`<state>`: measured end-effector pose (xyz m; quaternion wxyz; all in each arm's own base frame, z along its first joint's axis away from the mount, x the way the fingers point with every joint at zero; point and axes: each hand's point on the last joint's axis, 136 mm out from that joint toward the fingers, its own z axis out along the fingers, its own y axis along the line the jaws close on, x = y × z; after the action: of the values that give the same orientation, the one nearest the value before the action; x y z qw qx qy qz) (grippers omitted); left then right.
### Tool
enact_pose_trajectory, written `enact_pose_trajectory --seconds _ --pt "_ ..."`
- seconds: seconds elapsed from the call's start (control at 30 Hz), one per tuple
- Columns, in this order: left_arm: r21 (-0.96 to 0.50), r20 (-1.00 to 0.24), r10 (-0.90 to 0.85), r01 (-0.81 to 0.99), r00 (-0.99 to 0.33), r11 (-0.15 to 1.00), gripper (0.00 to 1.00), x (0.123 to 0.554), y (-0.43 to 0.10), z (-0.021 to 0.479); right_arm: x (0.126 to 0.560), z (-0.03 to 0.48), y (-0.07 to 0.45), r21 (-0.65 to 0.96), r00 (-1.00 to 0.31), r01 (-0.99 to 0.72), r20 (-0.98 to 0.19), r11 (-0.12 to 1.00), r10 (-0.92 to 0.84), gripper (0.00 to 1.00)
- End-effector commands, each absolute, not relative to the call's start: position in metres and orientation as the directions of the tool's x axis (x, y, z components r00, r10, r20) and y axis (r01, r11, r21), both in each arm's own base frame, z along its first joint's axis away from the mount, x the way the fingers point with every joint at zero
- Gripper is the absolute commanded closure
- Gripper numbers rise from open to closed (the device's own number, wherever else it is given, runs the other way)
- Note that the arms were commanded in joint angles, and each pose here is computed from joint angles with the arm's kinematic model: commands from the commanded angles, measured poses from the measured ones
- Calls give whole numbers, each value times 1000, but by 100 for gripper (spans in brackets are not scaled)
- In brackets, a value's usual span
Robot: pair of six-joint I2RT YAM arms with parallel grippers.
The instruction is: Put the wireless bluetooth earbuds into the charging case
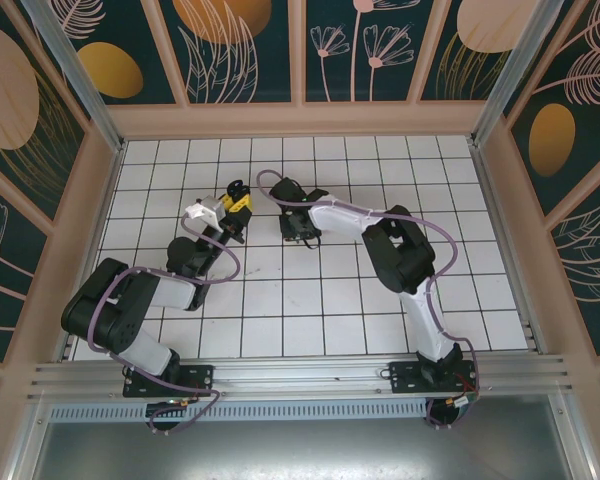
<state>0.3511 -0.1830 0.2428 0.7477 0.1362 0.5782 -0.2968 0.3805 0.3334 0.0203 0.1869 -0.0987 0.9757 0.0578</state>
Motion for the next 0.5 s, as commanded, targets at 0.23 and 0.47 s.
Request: enact_pose_trajectory --seconds 0.23,0.47 --pt "-79 -852 -385 640 355 764 100 327 -173 301 364 -4 334 4 -920 -234 -323 972 -221 74" --pt "-81 -851 -389 643 352 761 100 326 -173 302 366 3 336 16 -916 -231 -341 973 -212 82"
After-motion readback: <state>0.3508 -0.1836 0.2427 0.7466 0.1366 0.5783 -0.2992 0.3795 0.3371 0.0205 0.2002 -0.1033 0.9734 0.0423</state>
